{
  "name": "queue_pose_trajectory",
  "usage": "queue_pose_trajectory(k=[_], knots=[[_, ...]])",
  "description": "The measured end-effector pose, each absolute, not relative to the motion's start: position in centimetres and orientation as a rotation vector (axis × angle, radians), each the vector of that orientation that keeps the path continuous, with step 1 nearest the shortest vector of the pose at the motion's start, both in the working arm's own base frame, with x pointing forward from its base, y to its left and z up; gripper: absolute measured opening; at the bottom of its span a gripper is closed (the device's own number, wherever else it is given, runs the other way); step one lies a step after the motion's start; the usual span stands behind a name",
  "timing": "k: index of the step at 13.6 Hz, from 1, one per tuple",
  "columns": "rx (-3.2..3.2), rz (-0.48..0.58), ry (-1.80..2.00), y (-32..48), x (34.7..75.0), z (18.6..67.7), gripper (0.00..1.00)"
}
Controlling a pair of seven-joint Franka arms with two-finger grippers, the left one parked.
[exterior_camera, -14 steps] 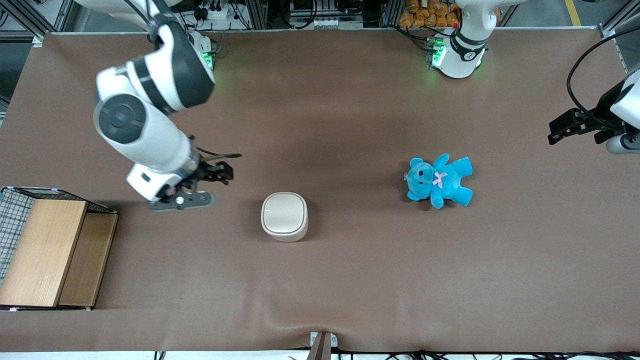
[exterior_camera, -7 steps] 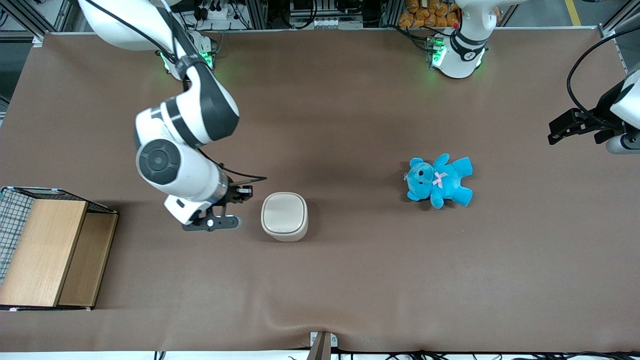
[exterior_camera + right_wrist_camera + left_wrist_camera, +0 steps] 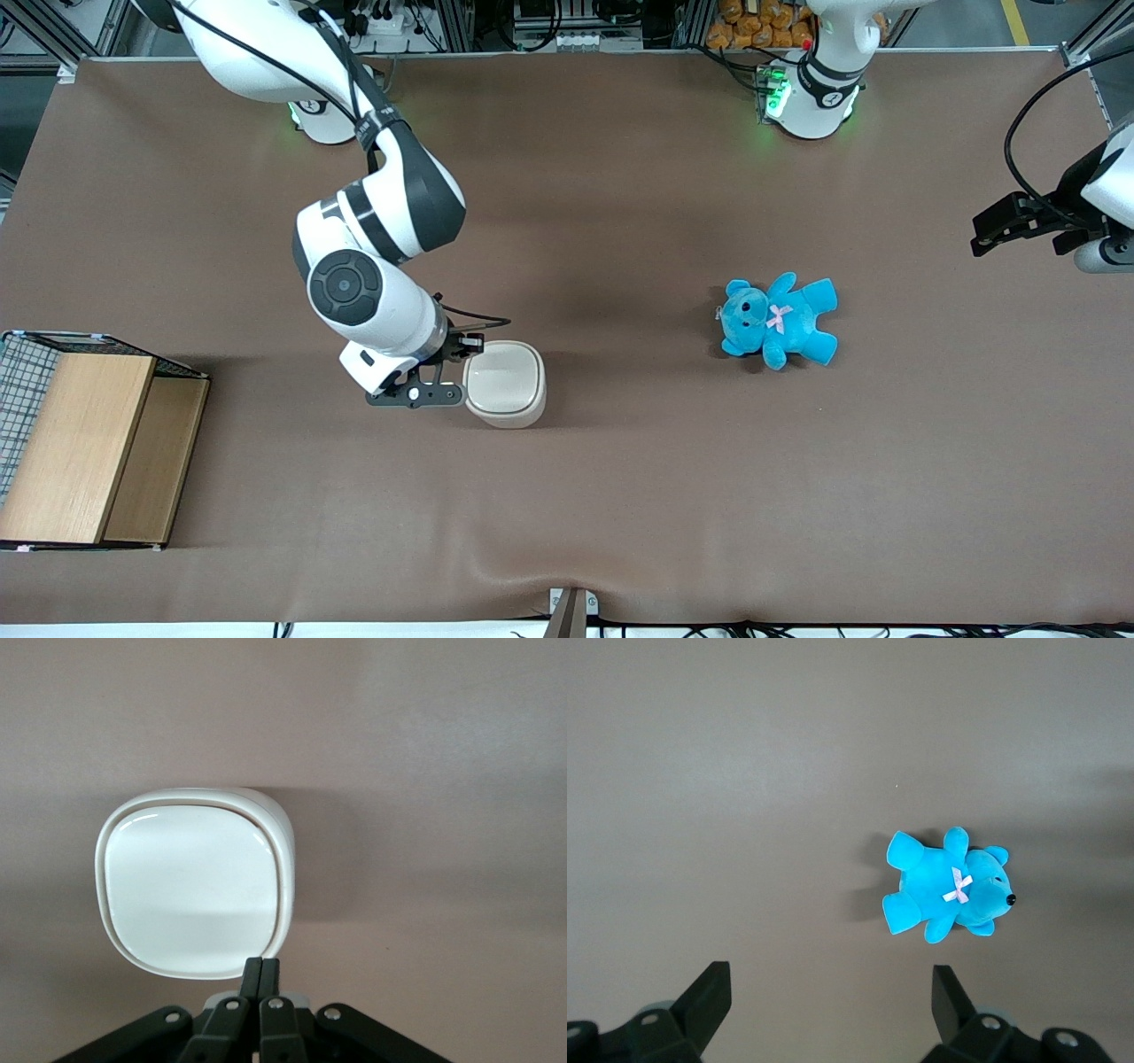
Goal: Open trash can with right arm
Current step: 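Press the right gripper down on the lid to pop it open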
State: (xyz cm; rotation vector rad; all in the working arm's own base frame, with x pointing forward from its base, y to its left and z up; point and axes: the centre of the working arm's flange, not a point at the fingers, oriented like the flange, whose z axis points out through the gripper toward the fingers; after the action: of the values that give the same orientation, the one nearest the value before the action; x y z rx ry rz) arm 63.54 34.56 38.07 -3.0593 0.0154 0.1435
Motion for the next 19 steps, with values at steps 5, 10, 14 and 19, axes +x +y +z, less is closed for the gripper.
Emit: queue_pose_trajectory(k=[5, 10, 14, 19], knots=[[-3.063, 0.143, 0.028, 36.4, 63.4, 34.8, 0.01], [-3.069, 0.155, 0.063, 36.5, 63.7, 32.1, 0.01], [-3.068, 0.161, 0.069, 36.5, 63.8, 31.5, 0.01], [-3.063, 0.164, 0.075, 36.4, 63.8, 31.6, 0.01]])
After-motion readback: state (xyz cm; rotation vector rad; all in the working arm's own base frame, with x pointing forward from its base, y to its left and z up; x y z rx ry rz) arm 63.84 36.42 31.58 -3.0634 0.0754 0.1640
